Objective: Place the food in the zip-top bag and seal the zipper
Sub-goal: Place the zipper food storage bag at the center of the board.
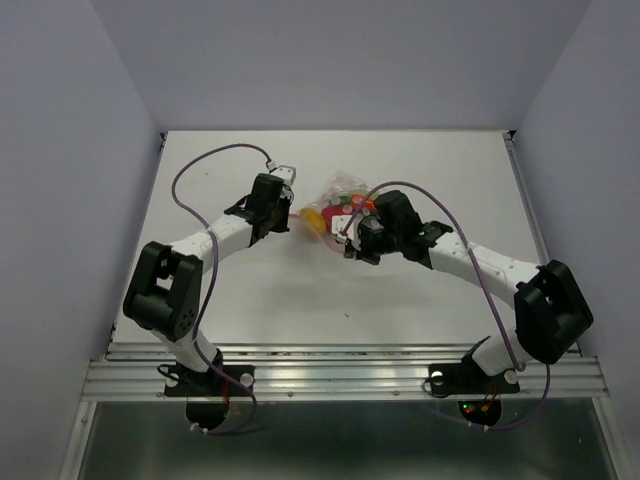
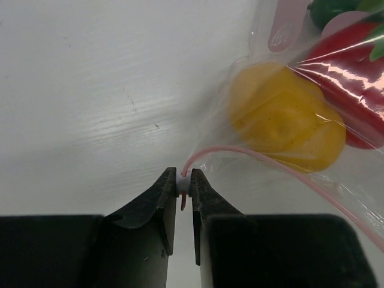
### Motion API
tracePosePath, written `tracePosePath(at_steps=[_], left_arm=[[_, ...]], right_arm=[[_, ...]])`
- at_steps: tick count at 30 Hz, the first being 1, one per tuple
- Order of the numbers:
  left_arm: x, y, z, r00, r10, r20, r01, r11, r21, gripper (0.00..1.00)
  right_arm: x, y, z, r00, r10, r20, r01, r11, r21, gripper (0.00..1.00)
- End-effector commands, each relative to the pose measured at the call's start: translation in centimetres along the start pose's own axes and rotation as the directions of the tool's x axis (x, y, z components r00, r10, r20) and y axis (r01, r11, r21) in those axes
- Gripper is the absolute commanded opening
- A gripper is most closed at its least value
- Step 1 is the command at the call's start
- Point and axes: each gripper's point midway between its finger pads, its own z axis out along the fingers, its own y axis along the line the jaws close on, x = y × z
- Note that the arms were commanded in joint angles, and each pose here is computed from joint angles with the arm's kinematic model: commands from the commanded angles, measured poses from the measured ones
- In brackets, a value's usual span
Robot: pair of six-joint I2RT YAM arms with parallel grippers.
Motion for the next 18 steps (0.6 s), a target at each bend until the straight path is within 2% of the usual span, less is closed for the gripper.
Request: tracePosePath(at_steps=[1,2,4,5,7,8,9,10,11,13,14,15,18], left_arm=[[-1.8,0.8,-2.0,0.993,-0.067,0.098,0.072,0.996,-0.045,0.29],[-1.5,1.0,-2.1,0.992,-0.078,0.098,0.084,0.995,-0.052,0.49],[-1.4,1.3,-2.7,0.989,-0.095,0.110,0.102,0.993,-0.064,0.66],[-0.8,1.4,-2.7,0.989,-0.112,0.102,0.119,0.990,-0.074,0.77],[-0.9,1.8,-3.4,0.986,-0.125,0.114,0.135,0.987,-0.088,0.83],[-0.5,2.0,-3.6,0.985,-0.134,0.109,0.145,0.984,-0.100,0.85],[-0.9,2.3,-4.1,0.981,-0.148,0.129,0.163,0.981,-0.110,0.99],[-1.1,2.3,-4.4,0.978,-0.157,0.138,0.173,0.978,-0.113,0.99],[-0.5,2.5,-4.7,0.979,-0.165,0.120,0.180,0.976,-0.124,0.99],[-1.1,2.7,-5.6,0.969,-0.197,0.150,0.217,0.968,-0.128,0.99],[-1.1,2.6,-5.9,0.967,-0.203,0.156,0.223,0.967,-0.122,0.99],[-1.7,2.5,-6.6,0.960,-0.216,0.177,0.238,0.965,-0.108,0.99],[-2.6,2.2,-7.6,0.951,-0.234,0.202,0.255,0.963,-0.083,0.99]], right_arm=[[-1.7,1.7,1.3,0.998,-0.006,0.062,0.010,0.998,-0.056,0.07],[-1.8,2.0,1.6,0.998,-0.003,0.063,0.007,0.998,-0.066,0.08],[-2.1,3.2,2.3,0.998,0.001,0.065,0.005,0.995,-0.102,0.12],[-1.9,3.3,2.5,0.998,0.014,0.061,-0.008,0.994,-0.105,0.21],[-2.1,4.4,2.9,0.998,0.004,0.061,0.004,0.990,-0.138,0.25],[-2.1,4.5,2.9,0.998,0.004,0.061,0.005,0.990,-0.144,0.32],[-2.0,5.4,3.0,0.998,-0.013,0.057,0.024,0.983,-0.182,0.37],[-1.8,5.7,2.9,0.998,-0.019,0.052,0.029,0.981,-0.194,0.46],[-1.8,6.4,2.9,0.999,-0.022,0.049,0.032,0.976,-0.215,0.60],[-2.3,7.1,2.4,0.996,-0.048,0.072,0.065,0.966,-0.251,0.68],[-2.9,7.6,2.2,0.994,-0.067,0.087,0.088,0.958,-0.272,0.81],[-2.7,8.6,1.6,0.992,-0.086,0.091,0.110,0.941,-0.321,0.99],[-2.8,10.4,0.5,0.987,-0.117,0.114,0.154,0.899,-0.409,1.00]])
